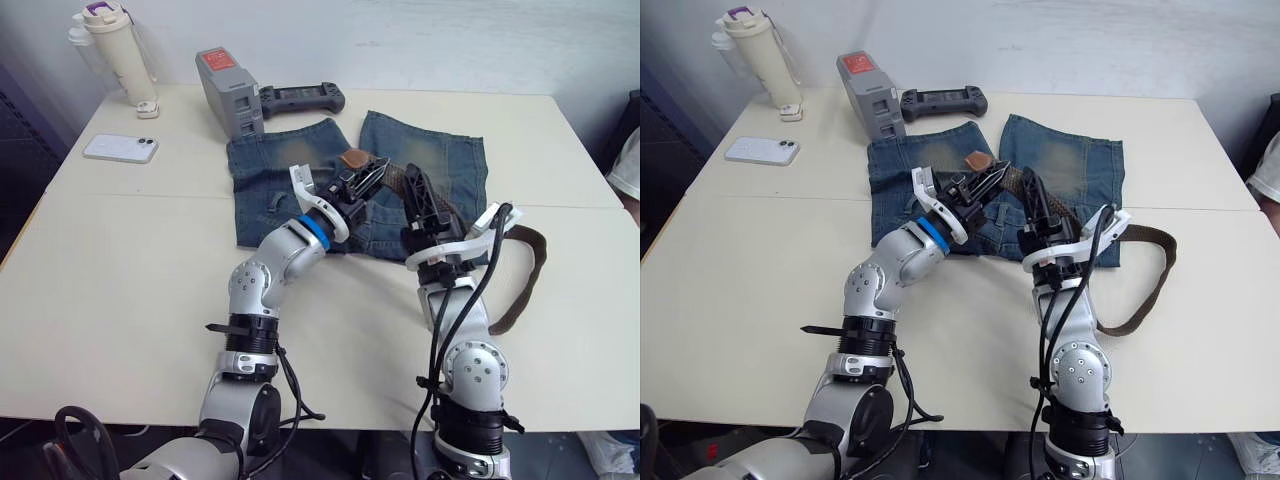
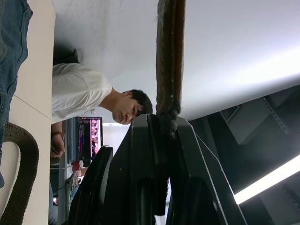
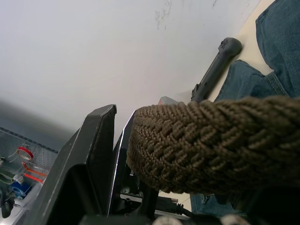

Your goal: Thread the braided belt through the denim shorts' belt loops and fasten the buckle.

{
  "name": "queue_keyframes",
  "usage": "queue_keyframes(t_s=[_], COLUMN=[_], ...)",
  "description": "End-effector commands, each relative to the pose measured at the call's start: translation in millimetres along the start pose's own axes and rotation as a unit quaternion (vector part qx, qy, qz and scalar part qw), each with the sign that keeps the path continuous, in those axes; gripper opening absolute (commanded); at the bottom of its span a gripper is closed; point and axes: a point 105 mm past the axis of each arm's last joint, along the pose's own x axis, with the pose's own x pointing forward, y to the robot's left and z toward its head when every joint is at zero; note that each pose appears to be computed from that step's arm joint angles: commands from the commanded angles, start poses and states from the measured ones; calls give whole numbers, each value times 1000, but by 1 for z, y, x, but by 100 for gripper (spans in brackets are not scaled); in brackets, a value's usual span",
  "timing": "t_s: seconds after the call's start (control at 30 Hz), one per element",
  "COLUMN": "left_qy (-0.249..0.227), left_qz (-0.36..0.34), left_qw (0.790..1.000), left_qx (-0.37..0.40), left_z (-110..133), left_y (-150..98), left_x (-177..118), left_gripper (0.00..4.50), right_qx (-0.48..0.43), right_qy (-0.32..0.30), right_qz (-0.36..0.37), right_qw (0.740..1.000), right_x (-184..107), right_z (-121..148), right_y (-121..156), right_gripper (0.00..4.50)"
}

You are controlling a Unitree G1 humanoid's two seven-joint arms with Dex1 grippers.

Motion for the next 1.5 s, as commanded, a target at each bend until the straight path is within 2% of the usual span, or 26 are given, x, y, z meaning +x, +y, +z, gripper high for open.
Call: queue_keyframes(t_s=[0.03,0.17,0.2,0.27,0.4,0.6,0.67,0.73,0.77,0.83,0.87,0.93,1.0,1.07,1.1,1.17,1.2,1.33,1.4,1.47,1.5], left_qy=[26,21,21,23,27,35,60,73,73,82,87,93,107,134,173,245,272,302,328,344,351], left_qz=[-51,-50,-50,-50,-46,-44,-77,-97,-97,-91,-89,-86,-74,-69,-63,-59,-60,-76,-80,-78,-72], left_qw=[997,997,997,997,997,997,995,993,993,991,990,987,978,953,916,843,814,765,711,678,655], left_qx=[-56,-56,-56,-57,-57,-49,-25,-1,9,50,65,96,164,263,355,475,509,564,617,645,666], left_z=[-32,-30,-31,-31,-34,-35,-37,-33,-30,-22,-19,-13,-3,3,-2,-10,-13,-7,-6,-5,-5], left_y=[-13,-12,-12,-11,-10,-10,-25,-37,-39,-42,-43,-44,-44,-44,-40,-27,-22,-13,0,12,22], left_x=[14,13,13,14,13,13,8,5,5,2,1,0,-3,-6,-6,-9,-11,-12,-16,-18,-17], left_gripper=[0,0,0,0,0,0,89,144,196,265,322,408,434,434,434,434,434,434,434,434,434], right_qx=[24,26,27,31,34,27,11,-5,-11,-31,-38,-50,-66,-99,-116,-154,-172,-245,-299,-326,-337], right_qy=[-3,-2,-2,-5,-7,-15,-15,-22,-27,-36,-37,-37,-42,-41,-30,7,28,106,159,202,223], right_qz=[19,24,23,25,38,42,43,43,43,45,45,46,42,38,33,24,19,-1,-6,3,9], right_qw=[1000,999,999,999,999,999,999,999,999,998,998,997,996,994,992,988,985,964,941,924,915], right_x=[-1,-2,-2,-2,-2,-1,-3,-6,-8,-10,-11,-13,-20,-30,-40,-55,-60,-84,-97,-105,-107], right_z=[-5,-5,-5,-4,-3,3,9,21,27,41,45,51,65,79,88,95,95,103,105,101,97], right_y=[10,12,12,13,18,18,19,21,21,25,27,30,32,35,37,39,39,39,40,44,47], right_gripper=[292,292,268,209,11,4,0,0,0,0,0,0,0,0,0,0,0,0,0,0,0])
